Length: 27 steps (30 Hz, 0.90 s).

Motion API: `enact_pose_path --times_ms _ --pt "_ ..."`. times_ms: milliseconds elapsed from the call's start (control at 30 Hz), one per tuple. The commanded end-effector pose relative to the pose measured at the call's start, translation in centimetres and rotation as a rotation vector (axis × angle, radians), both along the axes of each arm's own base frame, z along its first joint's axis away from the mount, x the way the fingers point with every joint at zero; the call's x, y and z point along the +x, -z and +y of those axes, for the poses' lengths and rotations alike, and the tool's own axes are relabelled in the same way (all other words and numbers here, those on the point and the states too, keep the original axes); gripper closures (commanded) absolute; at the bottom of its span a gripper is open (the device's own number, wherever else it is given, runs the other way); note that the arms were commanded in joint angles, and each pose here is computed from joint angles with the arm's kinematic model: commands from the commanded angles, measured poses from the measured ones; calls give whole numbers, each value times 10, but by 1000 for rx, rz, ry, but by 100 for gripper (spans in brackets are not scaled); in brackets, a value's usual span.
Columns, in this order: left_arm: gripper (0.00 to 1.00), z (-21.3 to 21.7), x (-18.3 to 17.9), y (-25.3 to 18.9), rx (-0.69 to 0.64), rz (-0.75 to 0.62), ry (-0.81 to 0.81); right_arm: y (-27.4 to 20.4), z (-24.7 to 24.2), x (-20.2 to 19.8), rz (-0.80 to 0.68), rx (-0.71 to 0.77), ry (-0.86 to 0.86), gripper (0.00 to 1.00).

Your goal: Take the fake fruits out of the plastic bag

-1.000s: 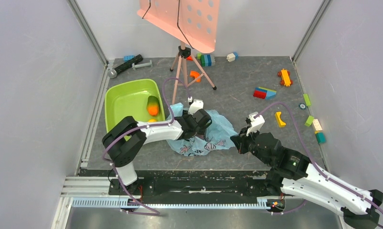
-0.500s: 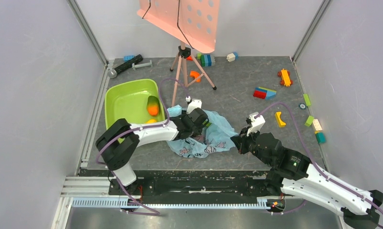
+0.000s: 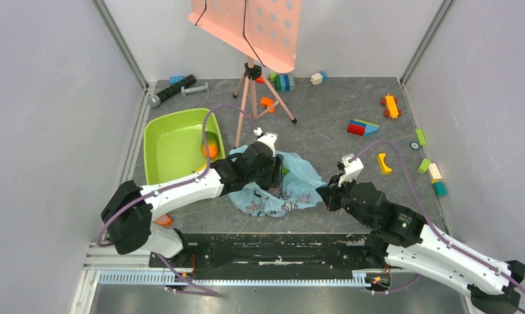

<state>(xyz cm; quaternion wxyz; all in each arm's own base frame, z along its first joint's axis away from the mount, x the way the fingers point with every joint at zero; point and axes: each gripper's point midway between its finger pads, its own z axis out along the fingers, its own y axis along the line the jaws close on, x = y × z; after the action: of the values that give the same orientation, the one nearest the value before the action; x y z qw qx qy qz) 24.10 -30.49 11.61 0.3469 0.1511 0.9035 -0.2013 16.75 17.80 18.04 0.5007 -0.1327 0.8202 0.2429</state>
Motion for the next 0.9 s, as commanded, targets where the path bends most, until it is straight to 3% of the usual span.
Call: enact_pose_path --times_ms 0,200,400,667,867 --pt "35 0 -19 -15 -29 15 101 -6 3 2 -13 29 5 100" --pt "34 3 -25 -38 -70 -11 127 -7 3 2 -13 36 6 100" --pt "29 13 -12 -20 -19 -22 21 -3 6 1 -5 37 -7 100" --pt "32 -14 19 -14 -133 -79 -79 -2 6 2 -7 25 -7 100" --pt "37 -33 32 3 -145 -50 -108 0 4 3 -8 19 3 100"
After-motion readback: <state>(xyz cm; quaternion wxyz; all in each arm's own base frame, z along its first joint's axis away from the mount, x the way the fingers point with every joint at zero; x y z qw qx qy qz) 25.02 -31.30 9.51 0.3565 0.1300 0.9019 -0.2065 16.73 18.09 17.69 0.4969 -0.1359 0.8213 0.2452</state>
